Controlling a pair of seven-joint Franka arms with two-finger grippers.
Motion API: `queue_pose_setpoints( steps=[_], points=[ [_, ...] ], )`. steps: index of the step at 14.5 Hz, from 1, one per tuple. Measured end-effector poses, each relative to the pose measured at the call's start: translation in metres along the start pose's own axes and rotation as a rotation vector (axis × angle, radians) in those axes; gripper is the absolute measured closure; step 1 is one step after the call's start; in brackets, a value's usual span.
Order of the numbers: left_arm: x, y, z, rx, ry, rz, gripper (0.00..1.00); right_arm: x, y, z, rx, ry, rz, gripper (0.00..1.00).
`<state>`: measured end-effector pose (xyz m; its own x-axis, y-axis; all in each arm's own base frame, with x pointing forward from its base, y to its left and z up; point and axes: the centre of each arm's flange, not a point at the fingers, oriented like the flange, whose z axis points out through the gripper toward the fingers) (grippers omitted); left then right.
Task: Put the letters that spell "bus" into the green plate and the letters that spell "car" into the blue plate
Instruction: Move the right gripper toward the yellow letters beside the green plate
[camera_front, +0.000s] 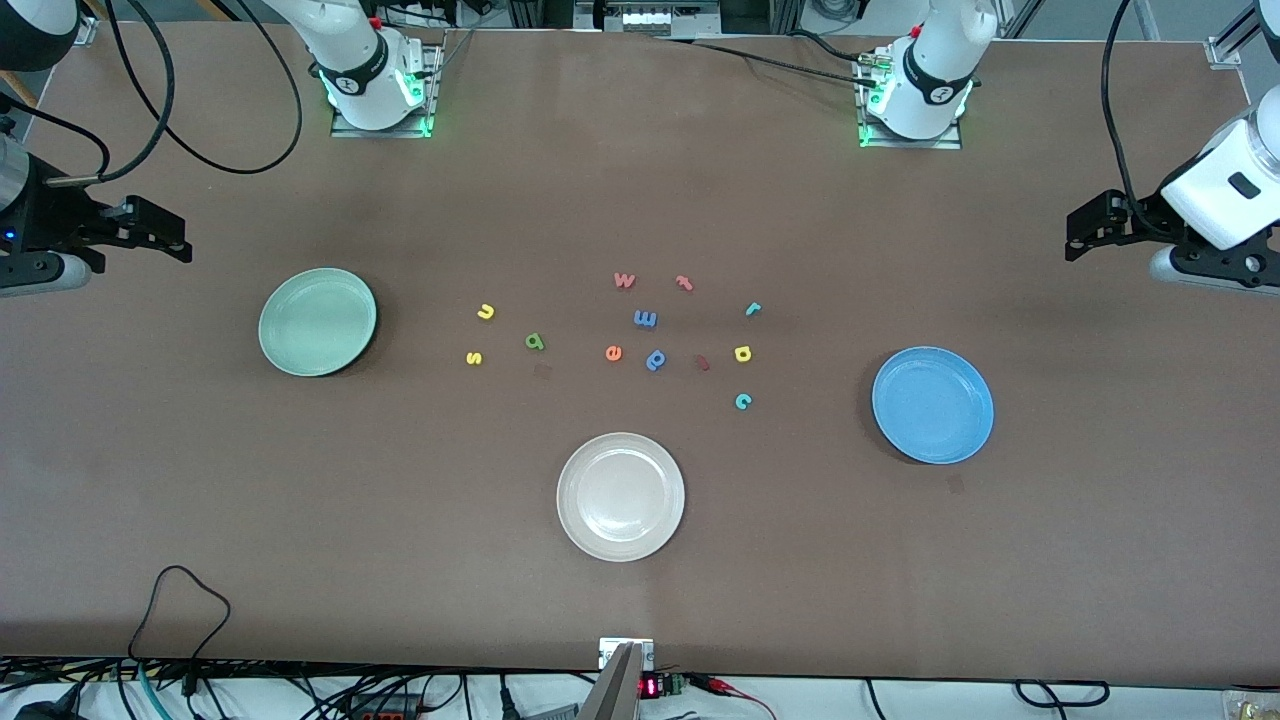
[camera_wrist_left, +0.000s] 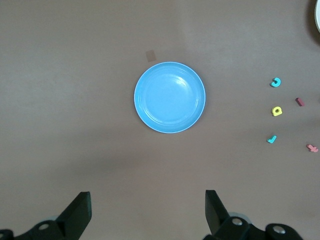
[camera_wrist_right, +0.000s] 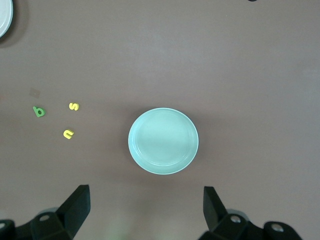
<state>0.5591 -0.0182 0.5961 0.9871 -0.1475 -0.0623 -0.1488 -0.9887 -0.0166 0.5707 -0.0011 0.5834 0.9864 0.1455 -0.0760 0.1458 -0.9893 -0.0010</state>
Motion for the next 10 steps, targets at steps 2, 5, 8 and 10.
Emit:
queue_pose_setpoints(
  steps=[2, 5, 8, 10],
  points=[
    [0.000, 0.000, 0.000, 0.000, -0.001, 0.000, 0.00, 0.000, 0.000, 0.000, 0.000, 0.000, -0.001, 0.00],
    [0.000, -0.001, 0.000, 0.000, -0.003, -0.001, 0.00, 0.000, -0.002, 0.000, 0.000, 0.000, -0.004, 0.00],
    [-0.001, -0.001, 0.000, -0.001, -0.004, -0.001, 0.00, 0.001, -0.006, 0.000, 0.000, -0.001, -0.011, 0.00],
    [-0.001, -0.001, 0.000, -0.001, -0.004, -0.001, 0.00, 0.004, -0.013, 0.007, 0.001, -0.017, -0.023, 0.00]
  ],
)
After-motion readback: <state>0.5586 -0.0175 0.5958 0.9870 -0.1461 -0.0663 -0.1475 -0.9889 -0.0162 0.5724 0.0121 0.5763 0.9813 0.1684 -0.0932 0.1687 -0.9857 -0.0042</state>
